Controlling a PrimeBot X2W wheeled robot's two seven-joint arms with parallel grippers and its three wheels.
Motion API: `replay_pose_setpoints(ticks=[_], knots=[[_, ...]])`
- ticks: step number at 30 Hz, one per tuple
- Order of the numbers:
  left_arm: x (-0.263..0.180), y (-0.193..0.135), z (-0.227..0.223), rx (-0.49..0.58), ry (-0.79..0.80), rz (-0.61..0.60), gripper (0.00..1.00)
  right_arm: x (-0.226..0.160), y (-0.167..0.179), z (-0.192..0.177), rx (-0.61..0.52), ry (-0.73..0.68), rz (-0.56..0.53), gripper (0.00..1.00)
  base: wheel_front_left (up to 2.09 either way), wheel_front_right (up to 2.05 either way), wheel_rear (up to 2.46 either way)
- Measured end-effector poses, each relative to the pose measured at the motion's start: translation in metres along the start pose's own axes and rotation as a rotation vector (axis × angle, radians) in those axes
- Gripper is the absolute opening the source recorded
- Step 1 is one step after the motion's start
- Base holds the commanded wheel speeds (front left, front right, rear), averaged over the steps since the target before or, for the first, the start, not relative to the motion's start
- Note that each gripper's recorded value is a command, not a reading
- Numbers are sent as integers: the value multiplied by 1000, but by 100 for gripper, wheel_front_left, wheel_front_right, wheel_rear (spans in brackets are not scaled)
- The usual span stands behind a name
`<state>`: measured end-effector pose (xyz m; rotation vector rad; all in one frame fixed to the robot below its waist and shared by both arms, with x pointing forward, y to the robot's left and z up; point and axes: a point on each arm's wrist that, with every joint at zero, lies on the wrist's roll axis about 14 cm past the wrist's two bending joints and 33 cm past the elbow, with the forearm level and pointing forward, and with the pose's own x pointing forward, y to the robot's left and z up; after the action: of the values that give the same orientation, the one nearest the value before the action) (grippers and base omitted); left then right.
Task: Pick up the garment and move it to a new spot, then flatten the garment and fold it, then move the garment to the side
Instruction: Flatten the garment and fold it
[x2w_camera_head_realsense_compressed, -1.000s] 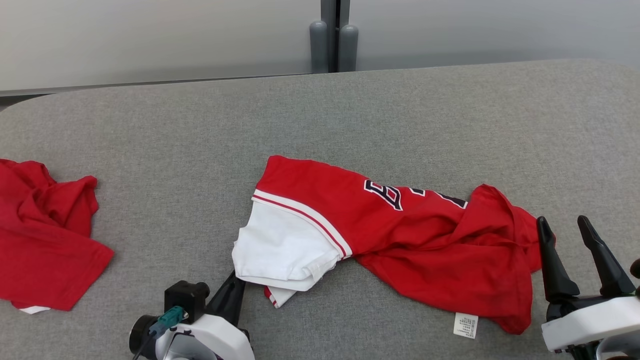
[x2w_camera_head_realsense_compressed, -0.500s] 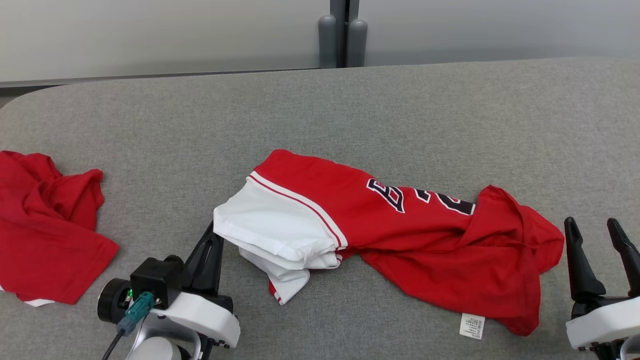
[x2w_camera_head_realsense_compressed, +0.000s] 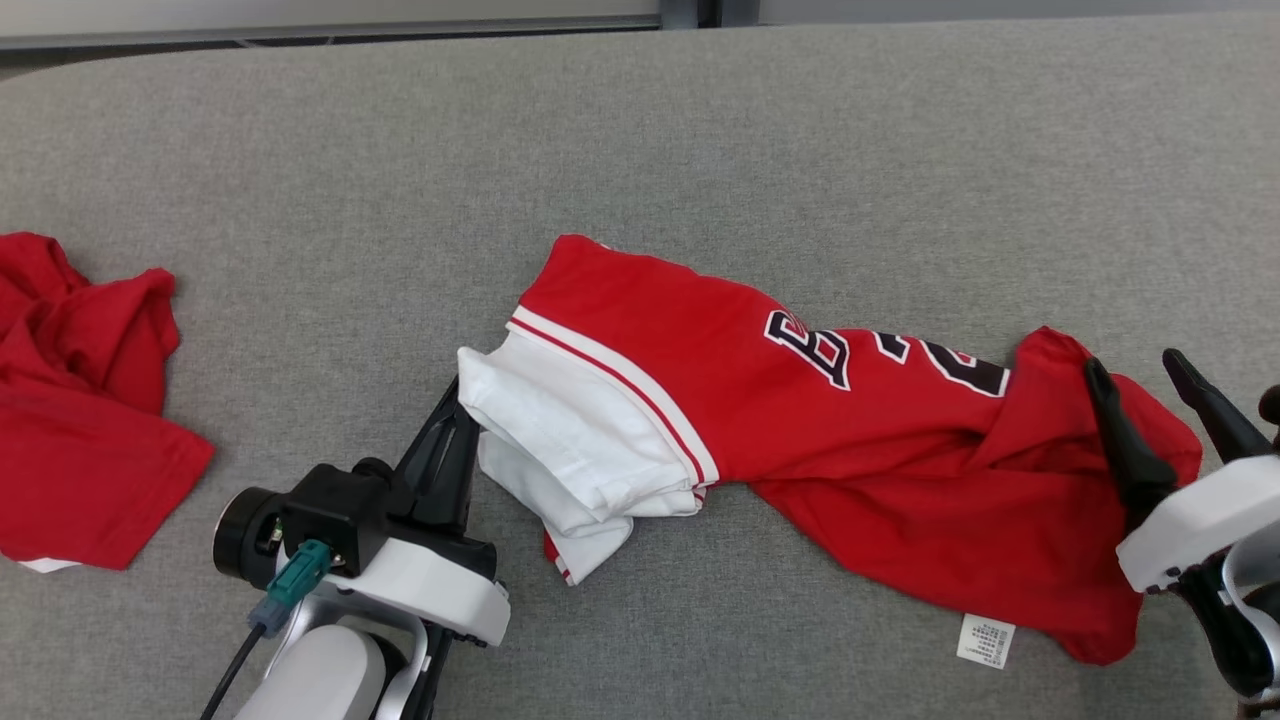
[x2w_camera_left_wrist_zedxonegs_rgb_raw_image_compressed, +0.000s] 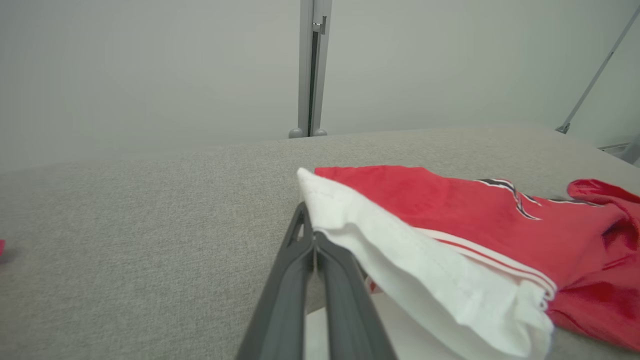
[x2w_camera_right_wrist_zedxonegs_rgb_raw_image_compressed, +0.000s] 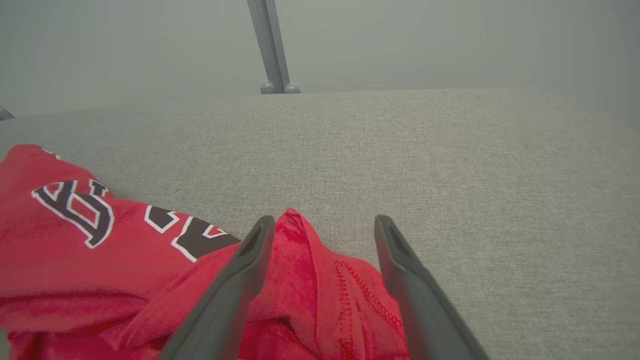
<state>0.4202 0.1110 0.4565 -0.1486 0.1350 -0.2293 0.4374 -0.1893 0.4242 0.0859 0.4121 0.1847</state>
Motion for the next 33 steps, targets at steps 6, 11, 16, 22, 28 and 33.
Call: replay_pose_setpoints(ticks=[6, 11, 16, 22, 28, 33], knots=[[8, 6, -11, -3, 20, 14, 0, 34, 10, -23, -59, 174, 88, 100, 0, 0, 0], [11, 7, -14, -9, 19, 16, 0, 42, 15, -38, -99, 303, 139, 32, 0, 0, 0], [14, 12, -4, 0, -19, 30, 0, 44, 17, -27, -107, 291, 159, 0, 0, 0, 0], [14, 20, 26, 20, -116, 53, 0, 31, 13, 15, -61, 68, 135, 0, 0, 0, 0], [13, 22, 90, 54, -303, 63, 0, -2, 15, 83, -39, -268, 91, 0, 0, 0, 0], [6, 11, 161, 107, -510, 32, 0, -42, 15, 145, -102, -525, 60, 0, 0, 0, 0]])
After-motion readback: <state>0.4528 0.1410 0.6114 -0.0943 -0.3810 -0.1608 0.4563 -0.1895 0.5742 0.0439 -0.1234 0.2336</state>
